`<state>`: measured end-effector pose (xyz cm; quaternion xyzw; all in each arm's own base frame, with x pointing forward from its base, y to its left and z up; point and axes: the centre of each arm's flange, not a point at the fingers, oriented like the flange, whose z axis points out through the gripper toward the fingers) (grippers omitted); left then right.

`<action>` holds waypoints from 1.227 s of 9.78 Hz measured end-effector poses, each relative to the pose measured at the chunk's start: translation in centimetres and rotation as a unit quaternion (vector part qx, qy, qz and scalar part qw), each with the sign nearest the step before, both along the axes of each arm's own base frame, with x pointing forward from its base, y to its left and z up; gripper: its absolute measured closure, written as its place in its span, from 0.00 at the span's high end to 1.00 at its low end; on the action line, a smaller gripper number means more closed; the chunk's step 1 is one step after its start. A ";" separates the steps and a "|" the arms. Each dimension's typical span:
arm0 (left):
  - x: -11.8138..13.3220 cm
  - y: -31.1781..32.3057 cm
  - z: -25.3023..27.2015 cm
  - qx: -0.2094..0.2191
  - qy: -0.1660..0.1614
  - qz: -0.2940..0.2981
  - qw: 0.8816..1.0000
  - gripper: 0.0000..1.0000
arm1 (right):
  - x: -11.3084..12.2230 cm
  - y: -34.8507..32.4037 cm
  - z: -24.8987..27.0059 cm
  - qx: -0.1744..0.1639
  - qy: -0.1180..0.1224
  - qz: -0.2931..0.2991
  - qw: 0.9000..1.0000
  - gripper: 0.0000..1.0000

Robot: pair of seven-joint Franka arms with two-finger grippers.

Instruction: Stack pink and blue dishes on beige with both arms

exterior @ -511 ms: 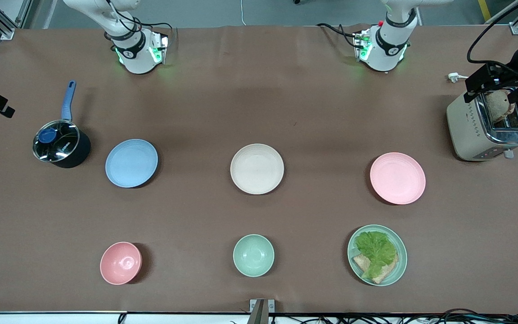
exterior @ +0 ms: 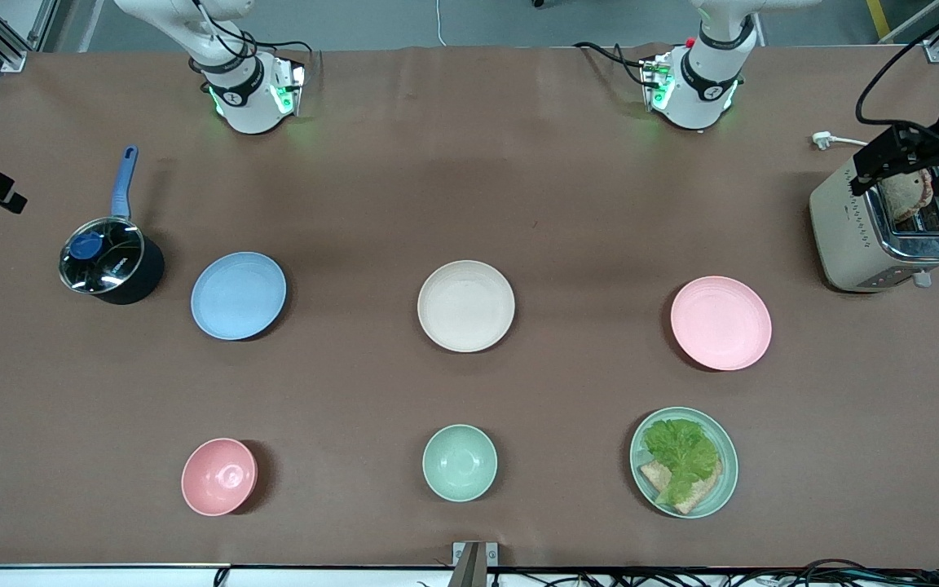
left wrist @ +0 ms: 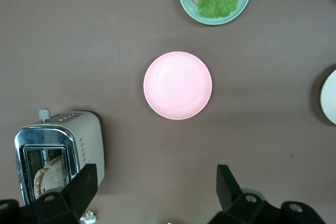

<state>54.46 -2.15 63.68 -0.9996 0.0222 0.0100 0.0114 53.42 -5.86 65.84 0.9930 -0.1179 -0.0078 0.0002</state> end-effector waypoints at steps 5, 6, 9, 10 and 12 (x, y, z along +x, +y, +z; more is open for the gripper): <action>5.8 10.3 -20.3 -0.062 0.005 -0.035 0.997 1.00 | 2.2 0.2 -6.4 0.009 0.054 0.081 0.995 1.00; 5.8 12.3 -24.2 -0.098 0.015 -0.047 0.994 1.00 | 3.1 0.1 -10.8 0.013 0.071 0.085 0.994 1.00; 6.4 15.2 -34.5 -0.165 0.022 -0.054 0.985 1.00 | 3.6 -1.1 -23.8 0.041 0.063 0.102 0.992 1.00; 6.6 15.3 -37.4 -0.178 0.020 -0.056 0.982 0.97 | 3.5 -1.4 -27.5 0.059 0.051 0.112 0.991 1.00; 6.4 15.1 -42.1 -0.193 0.032 -0.070 0.978 0.89 | 3.5 -1.8 -33.9 0.082 0.041 0.144 0.985 1.00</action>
